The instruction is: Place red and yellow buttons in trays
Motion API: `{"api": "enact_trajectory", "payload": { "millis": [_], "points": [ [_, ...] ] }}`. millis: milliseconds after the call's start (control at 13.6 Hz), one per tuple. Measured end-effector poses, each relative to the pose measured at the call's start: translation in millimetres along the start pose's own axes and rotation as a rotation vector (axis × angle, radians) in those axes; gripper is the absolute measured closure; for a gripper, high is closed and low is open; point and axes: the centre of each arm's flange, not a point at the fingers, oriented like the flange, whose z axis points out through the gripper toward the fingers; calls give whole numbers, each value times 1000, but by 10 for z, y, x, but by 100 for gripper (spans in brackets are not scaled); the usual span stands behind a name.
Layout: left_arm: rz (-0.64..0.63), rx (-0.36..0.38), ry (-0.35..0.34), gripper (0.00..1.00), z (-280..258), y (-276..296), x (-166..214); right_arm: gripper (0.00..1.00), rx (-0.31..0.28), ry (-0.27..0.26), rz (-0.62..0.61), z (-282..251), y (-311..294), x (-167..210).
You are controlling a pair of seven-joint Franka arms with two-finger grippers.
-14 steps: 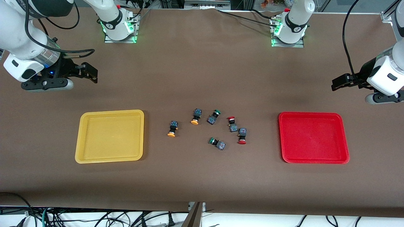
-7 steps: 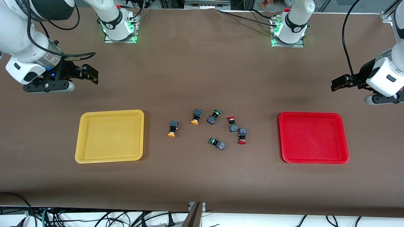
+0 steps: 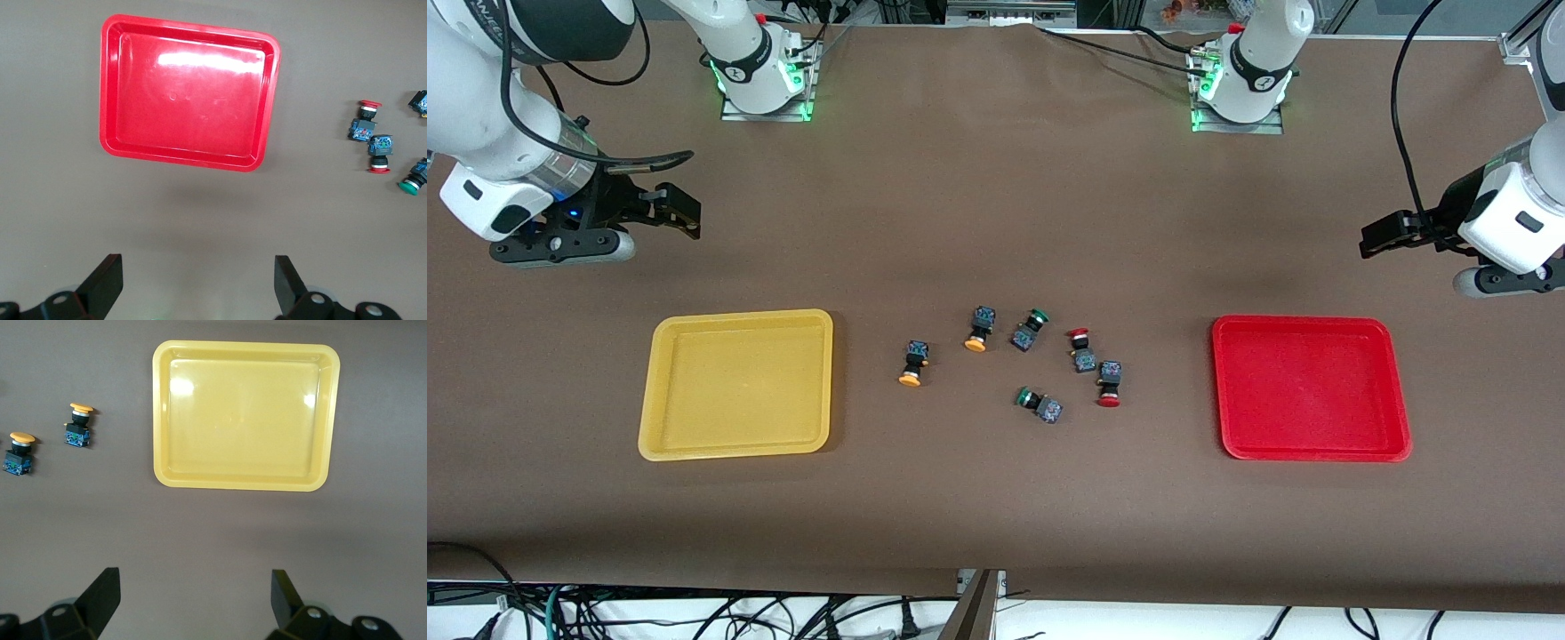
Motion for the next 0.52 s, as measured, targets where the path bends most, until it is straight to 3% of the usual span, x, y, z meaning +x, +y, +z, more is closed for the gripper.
{"api": "enact_trajectory", "payload": {
  "millis": [516],
  "points": [
    [0, 0, 0, 0, 0, -1, 0, 0, 0, -3, -5, 22, 0, 11]
  ]
}}
